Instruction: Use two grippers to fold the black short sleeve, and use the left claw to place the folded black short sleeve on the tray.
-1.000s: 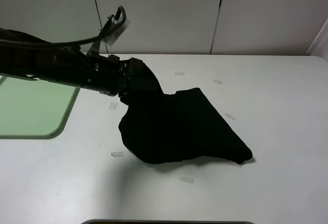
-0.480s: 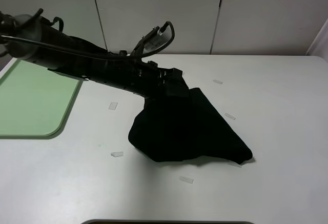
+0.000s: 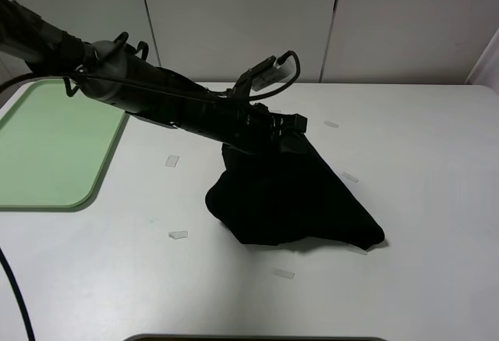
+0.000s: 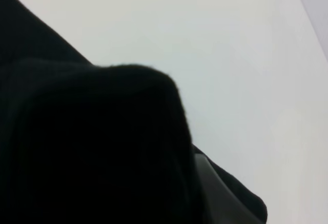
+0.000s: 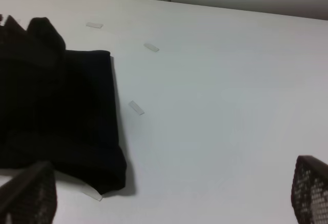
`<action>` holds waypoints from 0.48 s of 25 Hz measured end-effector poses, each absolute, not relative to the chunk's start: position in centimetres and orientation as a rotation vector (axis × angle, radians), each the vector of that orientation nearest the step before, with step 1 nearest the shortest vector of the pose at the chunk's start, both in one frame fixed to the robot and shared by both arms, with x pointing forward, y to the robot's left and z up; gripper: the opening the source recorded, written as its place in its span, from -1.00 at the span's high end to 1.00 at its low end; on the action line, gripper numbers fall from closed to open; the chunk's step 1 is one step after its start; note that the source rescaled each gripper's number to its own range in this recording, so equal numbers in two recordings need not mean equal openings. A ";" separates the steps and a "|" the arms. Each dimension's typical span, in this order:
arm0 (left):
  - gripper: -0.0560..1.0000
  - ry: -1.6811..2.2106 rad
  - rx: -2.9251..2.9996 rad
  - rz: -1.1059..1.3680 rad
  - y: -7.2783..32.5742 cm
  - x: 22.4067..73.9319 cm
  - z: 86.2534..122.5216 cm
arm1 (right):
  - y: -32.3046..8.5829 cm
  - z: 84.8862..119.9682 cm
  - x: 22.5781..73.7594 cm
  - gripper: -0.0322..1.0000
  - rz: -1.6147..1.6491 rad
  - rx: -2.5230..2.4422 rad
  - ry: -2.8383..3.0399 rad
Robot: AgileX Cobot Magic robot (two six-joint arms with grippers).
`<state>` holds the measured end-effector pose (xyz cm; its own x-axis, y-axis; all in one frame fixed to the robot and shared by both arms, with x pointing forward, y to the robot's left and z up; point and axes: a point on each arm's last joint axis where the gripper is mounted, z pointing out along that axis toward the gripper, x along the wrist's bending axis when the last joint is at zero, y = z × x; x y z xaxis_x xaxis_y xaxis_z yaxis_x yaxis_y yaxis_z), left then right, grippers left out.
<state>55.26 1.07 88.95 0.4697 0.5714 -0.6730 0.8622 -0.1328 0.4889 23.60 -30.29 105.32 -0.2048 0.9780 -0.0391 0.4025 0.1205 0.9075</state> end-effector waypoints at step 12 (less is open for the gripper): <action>0.84 1.196 1.838 -0.366 -1.0 54.9 89.3 | -30.3 105.3 23.6 -1.00 1.056 1.352 1.708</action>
